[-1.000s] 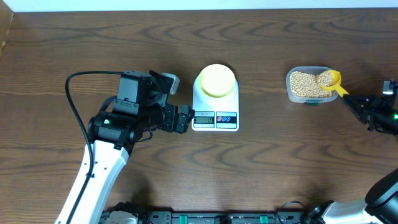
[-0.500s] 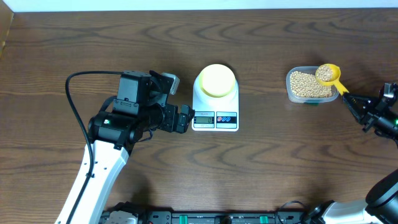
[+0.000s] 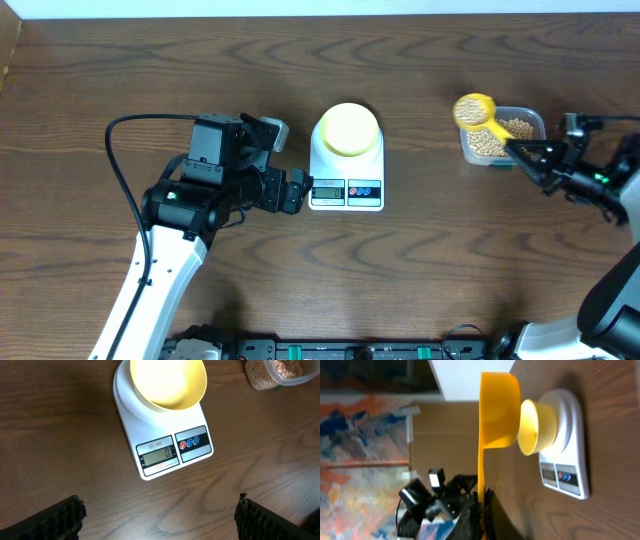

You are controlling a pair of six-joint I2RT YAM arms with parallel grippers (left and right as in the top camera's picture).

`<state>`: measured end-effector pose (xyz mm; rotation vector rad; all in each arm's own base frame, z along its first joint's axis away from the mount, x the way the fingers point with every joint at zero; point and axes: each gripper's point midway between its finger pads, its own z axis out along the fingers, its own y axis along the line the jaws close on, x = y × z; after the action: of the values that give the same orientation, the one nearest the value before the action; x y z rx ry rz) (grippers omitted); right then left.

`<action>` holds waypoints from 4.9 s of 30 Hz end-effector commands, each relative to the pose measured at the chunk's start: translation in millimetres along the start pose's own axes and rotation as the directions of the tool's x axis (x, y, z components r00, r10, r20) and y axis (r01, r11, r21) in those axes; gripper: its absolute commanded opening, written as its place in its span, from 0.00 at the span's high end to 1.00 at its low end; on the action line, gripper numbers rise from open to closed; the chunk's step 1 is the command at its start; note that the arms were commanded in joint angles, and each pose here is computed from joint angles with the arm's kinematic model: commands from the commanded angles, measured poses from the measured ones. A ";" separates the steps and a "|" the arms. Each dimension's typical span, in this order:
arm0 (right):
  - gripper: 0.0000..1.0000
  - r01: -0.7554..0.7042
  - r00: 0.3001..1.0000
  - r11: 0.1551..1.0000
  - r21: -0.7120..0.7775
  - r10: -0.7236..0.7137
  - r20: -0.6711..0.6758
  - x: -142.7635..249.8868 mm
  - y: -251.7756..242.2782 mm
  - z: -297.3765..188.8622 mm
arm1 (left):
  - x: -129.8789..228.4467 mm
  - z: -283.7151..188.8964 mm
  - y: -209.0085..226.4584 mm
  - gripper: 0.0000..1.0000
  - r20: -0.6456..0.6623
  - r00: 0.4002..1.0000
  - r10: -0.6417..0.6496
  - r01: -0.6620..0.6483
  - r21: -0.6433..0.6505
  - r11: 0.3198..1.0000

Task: Scoop item into bowl and weigh 50g on scale
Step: 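Carry the filled scoop with the right gripper over the yellow bowl, then tilt the scoop with the right gripper to pour soybeans into the bowl, then move the empty scoop back toward the soybean tub with the right gripper, then dip the scoop into the soybean tub with the right gripper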

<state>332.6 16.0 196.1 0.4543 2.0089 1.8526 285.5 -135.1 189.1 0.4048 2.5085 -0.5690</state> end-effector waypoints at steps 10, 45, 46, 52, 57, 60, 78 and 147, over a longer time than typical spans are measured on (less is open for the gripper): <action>0.99 -0.038 0.985 0.998 -0.052 0.029 -0.169 19.8 12.7 48.0 | -0.9 -0.5 3.1 0.02 0.003 1.000 0.008 -0.008 -0.015 1.000; 0.99 0.568 0.817 0.781 0.261 -0.498 -0.290 37.7 -26.4 196.0 | -0.8 -0.5 3.1 0.02 0.003 1.000 0.007 -0.007 -0.015 1.000; 0.99 0.588 0.803 0.767 0.257 -0.515 -0.300 39.7 -27.1 197.8 | -0.8 -0.5 3.1 0.02 0.003 1.000 0.007 -0.007 -0.015 1.000; 0.99 0.656 0.750 0.702 0.277 -0.568 -0.340 46.6 -34.6 203.6 | -0.8 -0.5 3.1 0.02 0.003 1.000 0.007 -0.007 -0.015 1.000; 0.99 0.732 0.681 0.587 0.347 -0.630 -0.372 49.7 -34.2 201.4 | -0.9 -0.5 3.1 0.02 0.003 1.000 0.008 -0.008 -0.015 1.000; 0.99 0.755 0.652 0.523 0.396 -0.663 -0.368 44.8 -27.8 195.2 | -0.8 -0.5 3.1 0.02 0.003 1.000 0.007 -0.007 -0.015 1.000; 0.99 0.877 0.453 0.281 0.389 -0.756 -0.474 43.8 -31.5 194.8 | -0.8 -0.5 3.1 0.02 0.003 1.000 0.007 -0.007 -0.015 1.000; 0.99 0.289 0.919 0.374 0.881 -0.368 -0.145 -35.5 -103.2 -2.4 | -0.8 -0.5 3.1 0.02 0.003 1.000 0.007 -0.007 -0.015 1.000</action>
<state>365.9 -25.7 97.7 0.3100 2.6373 0.2131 286.0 -134.1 188.7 0.4022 2.5095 -0.5603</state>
